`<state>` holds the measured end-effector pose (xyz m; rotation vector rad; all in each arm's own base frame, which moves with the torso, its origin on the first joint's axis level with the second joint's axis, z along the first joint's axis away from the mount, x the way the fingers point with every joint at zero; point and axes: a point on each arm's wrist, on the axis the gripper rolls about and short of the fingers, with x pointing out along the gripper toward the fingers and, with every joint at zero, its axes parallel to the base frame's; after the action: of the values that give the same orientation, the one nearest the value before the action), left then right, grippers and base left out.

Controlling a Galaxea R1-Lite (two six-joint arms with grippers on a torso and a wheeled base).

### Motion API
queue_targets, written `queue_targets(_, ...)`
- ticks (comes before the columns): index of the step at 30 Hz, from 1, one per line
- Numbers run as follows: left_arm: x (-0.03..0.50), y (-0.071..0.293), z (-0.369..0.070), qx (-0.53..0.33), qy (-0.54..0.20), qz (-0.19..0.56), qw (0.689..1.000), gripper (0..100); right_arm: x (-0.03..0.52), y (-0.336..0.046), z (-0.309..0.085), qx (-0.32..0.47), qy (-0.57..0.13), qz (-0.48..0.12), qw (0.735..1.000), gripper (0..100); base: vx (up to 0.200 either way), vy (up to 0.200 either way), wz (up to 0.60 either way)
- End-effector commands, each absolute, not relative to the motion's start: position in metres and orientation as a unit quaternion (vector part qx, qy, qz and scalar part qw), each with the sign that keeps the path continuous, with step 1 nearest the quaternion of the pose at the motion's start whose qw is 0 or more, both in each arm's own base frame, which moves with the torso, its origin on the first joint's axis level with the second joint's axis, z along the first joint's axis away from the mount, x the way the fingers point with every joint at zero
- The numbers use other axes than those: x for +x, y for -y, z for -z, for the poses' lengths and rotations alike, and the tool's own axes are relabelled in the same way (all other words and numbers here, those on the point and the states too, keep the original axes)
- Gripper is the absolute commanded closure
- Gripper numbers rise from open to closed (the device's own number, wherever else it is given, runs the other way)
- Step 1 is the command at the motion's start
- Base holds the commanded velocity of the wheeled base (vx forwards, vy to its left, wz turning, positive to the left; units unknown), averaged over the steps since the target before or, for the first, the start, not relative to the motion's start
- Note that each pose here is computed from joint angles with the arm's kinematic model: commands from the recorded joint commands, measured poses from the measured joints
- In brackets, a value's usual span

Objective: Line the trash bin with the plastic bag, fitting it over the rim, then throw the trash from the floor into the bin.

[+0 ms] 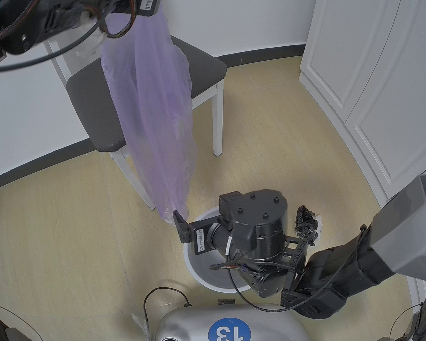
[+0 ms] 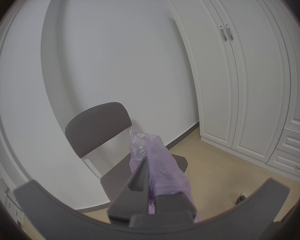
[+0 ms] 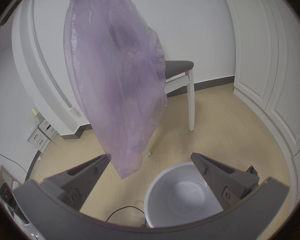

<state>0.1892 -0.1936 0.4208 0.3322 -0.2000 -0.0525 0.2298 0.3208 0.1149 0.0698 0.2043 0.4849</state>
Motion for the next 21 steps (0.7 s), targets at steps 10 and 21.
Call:
queue_targets(10, 0.187, 0.192, -0.421, 0.165, 0.099, 0.026, 0.981, 100, 0.236, -0.338, -0.103, 0.027, -0.109, -0.242, 0.964, 0, 0.0, 0.0, 0.0)
queue_targets(21, 0.184, 0.188, -0.423, 0.161, 0.101, 0.026, 0.981, 100, 0.284, -0.317, -0.123, 0.056, -0.079, -0.189, 0.977, 0, 0.0, 0.0, 0.0)
